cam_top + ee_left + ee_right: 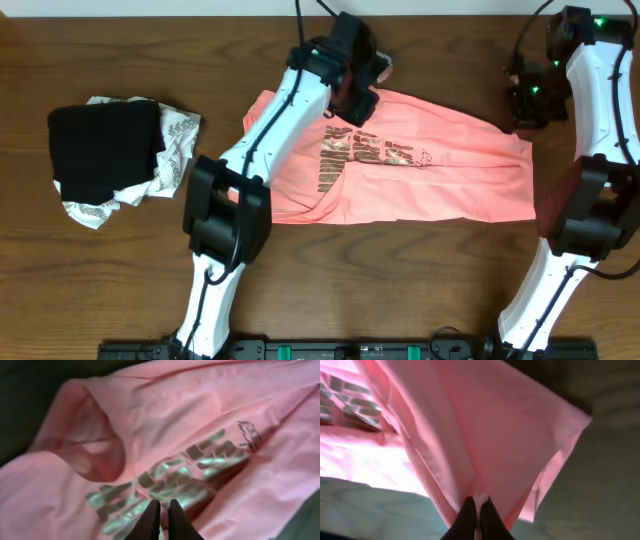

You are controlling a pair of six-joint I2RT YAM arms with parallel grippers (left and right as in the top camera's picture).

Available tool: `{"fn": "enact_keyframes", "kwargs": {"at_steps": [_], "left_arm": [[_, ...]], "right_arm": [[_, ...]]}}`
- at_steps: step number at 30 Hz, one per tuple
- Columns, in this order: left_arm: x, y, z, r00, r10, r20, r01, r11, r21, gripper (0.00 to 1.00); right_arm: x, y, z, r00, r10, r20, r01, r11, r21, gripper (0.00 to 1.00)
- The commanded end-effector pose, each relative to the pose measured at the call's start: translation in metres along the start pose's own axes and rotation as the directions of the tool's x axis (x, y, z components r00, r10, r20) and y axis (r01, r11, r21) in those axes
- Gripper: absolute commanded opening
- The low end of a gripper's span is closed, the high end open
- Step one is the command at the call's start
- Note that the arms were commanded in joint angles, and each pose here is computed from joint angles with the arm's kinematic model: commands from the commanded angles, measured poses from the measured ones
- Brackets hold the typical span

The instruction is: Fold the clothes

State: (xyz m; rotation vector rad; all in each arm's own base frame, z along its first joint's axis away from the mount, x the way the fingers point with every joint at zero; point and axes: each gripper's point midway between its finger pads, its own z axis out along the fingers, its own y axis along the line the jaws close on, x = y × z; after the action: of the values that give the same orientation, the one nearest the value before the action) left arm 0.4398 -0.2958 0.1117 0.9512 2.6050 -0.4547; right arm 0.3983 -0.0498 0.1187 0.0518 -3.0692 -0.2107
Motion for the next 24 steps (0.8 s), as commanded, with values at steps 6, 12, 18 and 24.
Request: {"fn": "enact_keyframes", "kwargs": {"at_steps": [6,12,18,24], "left_arm": [[-0.021,0.002,0.002,0.996,0.042,0.082,-0.038,0.998,-0.052,0.32],[-0.04,0.017,0.023,0.984,0.065,0.168,-0.048,0.994,-0.102,0.55],[-0.021,0.028,0.066,0.994,0.043,0.101,-0.034,0.995,-0.091,0.61],[-0.014,0.023,0.092,0.995,0.046,0.091,-0.044,0.999,-0.03,0.61]], "right_arm": [[0.019,-0.026,-0.015,0.985,0.172,-0.025,-0.164,0.966,0.198,0.01],[0.011,-0.023,-0.015,0.988,0.157,-0.001,-0.154,0.968,0.2,0.01],[0.0,-0.014,-0.014,0.992,0.126,0.031,-0.129,0.97,0.204,0.01],[-0.01,-0.007,-0.013,0.993,0.101,0.064,-0.112,0.972,0.207,0.01]]}}
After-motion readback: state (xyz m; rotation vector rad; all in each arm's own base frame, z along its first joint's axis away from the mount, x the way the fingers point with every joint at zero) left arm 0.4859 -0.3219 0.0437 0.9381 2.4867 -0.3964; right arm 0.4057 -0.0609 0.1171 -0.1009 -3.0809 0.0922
